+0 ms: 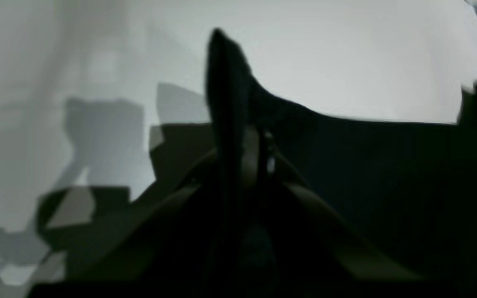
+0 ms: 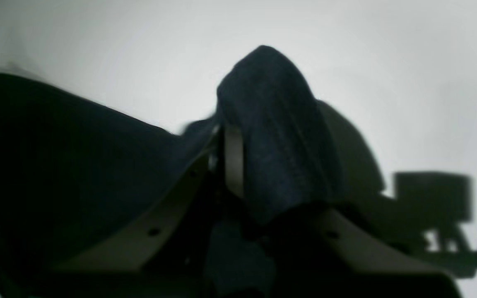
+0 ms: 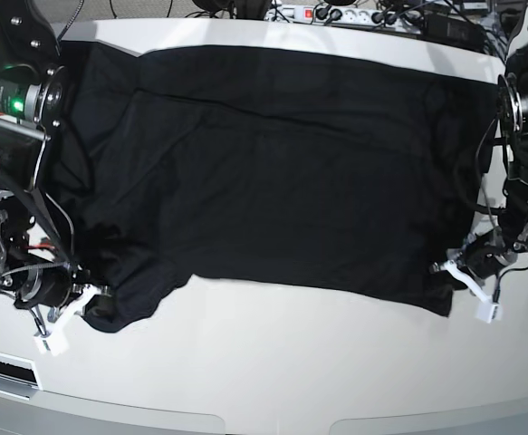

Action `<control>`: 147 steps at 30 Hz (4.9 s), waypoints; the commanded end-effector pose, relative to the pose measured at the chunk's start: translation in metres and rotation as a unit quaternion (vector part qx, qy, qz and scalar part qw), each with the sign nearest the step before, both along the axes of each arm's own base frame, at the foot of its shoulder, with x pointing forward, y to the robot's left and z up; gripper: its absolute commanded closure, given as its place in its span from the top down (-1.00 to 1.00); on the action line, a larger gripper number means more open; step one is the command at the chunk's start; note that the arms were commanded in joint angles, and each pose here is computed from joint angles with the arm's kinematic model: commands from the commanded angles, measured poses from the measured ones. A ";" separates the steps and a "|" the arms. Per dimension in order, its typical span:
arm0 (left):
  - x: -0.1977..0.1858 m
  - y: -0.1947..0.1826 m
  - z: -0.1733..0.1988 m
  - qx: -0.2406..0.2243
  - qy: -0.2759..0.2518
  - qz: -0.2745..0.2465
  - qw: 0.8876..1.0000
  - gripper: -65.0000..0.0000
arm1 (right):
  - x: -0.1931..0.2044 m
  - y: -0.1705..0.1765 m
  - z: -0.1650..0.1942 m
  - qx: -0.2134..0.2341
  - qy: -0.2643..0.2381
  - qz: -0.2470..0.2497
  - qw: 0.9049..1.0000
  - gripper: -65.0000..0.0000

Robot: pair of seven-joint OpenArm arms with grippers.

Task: Layout the t-shirt on the table in an organized manner, then fold the t-shirt properly
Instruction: 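Lift the hem with both grippers and fold it over toward the collar, then lower the folded hem onto the shirt and release both grippers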

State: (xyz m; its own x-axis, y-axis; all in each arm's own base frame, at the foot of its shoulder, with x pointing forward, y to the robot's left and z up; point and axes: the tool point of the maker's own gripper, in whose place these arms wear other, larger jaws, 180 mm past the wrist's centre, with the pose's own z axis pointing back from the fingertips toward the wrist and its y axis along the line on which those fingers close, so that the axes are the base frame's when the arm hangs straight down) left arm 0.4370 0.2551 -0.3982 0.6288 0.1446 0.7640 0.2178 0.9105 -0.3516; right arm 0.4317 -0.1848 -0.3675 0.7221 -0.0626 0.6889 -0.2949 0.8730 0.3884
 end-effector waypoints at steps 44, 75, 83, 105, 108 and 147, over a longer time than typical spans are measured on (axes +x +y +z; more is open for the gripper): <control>-0.078 0.030 0.097 0.027 -0.035 -0.096 0.994 -1.00 | -0.156 0.023 0.071 -0.134 -0.090 0.158 0.974 -1.00; -0.159 0.042 0.040 0.015 0.111 -0.117 0.987 -1.00 | -0.215 0.014 0.035 -0.123 0.029 0.210 0.970 -1.00; -0.164 0.044 0.037 0.016 0.118 -0.116 0.986 0.00 | -0.208 -0.016 0.024 -0.195 0.045 0.182 0.963 0.19; -0.138 0.045 0.065 -0.016 0.048 -0.088 0.995 0.12 | -0.211 0.025 -0.006 -0.120 0.022 0.107 0.987 -1.00; -0.134 0.046 0.068 -0.013 0.042 -0.088 0.995 0.12 | -0.210 0.021 -0.026 -0.117 0.035 0.066 0.990 -1.00; -0.231 0.120 -0.031 -0.003 0.110 0.111 0.988 0.12 | -0.240 0.013 -0.090 -0.105 0.139 0.037 0.984 -1.00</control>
State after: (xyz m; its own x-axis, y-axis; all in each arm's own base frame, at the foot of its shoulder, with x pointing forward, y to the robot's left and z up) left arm 0.2027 0.3685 -0.4370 0.7375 0.3170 0.5963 -0.0808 0.9181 -0.3881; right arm 0.1862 -0.1687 -0.4634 0.8919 0.1173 0.4368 -0.2604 0.9229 0.2837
